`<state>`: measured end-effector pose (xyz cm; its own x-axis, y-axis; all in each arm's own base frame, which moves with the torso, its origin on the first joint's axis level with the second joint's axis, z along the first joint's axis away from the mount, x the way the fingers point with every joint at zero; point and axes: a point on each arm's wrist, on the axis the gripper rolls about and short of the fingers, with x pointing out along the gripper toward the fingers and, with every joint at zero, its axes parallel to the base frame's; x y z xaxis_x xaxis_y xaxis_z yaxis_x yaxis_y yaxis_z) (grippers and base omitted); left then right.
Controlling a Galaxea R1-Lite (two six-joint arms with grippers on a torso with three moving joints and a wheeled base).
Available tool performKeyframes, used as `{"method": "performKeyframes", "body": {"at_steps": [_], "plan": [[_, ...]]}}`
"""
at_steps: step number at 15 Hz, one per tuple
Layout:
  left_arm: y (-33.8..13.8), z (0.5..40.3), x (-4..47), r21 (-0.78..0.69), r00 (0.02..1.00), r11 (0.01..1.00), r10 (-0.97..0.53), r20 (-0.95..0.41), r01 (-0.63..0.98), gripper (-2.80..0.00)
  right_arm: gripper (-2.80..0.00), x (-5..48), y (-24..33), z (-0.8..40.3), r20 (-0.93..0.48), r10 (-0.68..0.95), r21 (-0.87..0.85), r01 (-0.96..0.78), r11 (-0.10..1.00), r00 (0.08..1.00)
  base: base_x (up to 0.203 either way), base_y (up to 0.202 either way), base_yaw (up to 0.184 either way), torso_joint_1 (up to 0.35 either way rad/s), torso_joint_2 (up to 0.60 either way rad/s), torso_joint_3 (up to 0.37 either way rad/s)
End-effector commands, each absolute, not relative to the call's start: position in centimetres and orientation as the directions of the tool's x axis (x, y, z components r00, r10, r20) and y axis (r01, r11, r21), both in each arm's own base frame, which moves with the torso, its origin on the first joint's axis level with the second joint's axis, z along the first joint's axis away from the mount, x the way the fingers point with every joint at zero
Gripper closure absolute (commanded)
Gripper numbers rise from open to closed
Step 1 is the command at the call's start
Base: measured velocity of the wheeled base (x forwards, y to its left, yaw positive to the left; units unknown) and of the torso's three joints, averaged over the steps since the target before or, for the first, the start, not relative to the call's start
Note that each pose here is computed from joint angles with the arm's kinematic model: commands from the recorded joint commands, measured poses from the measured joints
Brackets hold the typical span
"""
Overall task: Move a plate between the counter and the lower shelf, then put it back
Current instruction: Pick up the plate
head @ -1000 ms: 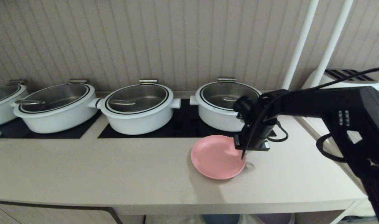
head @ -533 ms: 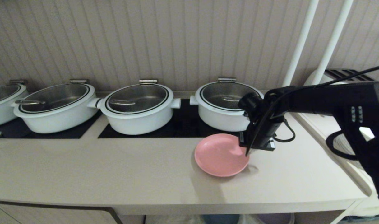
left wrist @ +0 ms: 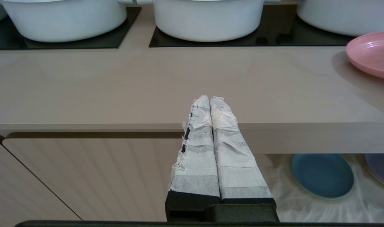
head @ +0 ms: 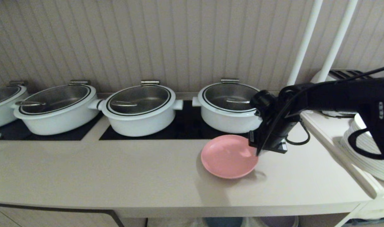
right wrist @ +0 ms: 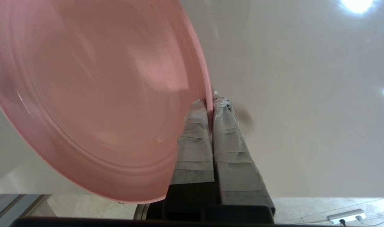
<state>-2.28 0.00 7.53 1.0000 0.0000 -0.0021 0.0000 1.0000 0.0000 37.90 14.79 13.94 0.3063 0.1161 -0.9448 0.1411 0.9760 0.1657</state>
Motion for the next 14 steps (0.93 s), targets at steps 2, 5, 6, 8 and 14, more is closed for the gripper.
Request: {"method": "performKeyframes", "body": {"at_steps": [2,5,6,8,14], "plan": [[0.0,7.5,-2.3,0.000,1.000,1.000,0.000,-0.002,0.000,0.00,0.00,37.0,14.2,15.0,-0.942,0.135,0.186,0.144,0.972,0.307,0.000,0.000,0.000,0.000,0.00,0.000],[0.0,7.5,-2.3,0.000,1.000,1.000,0.000,-0.002,0.000,0.00,0.00,36.1,13.4,15.6,-0.938,0.148,0.203,0.149,0.968,0.313,0.000,0.000,0.000,0.000,0.00,0.000],[0.0,7.5,-2.3,0.000,1.000,1.000,0.000,-0.002,0.000,0.00,0.00,35.6,13.2,15.7,-0.935,0.153,0.209,0.149,0.967,0.320,0.000,0.000,0.000,0.000,0.00,0.000],[0.0,7.5,-2.3,0.000,1.000,1.000,0.000,-0.002,0.000,0.00,0.00,34.7,12.6,16.2,-0.930,0.164,0.223,0.150,0.963,0.328,0.000,0.000,0.000,0.000,0.00,0.000],[0.0,7.5,-2.3,0.000,1.000,1.000,0.000,-0.002,0.000,0.00,0.00,30.3,10.1,17.5,-0.925,0.176,0.236,0.145,0.961,0.337,0.000,0.000,0.000,0.000,0.00,0.000]]}}
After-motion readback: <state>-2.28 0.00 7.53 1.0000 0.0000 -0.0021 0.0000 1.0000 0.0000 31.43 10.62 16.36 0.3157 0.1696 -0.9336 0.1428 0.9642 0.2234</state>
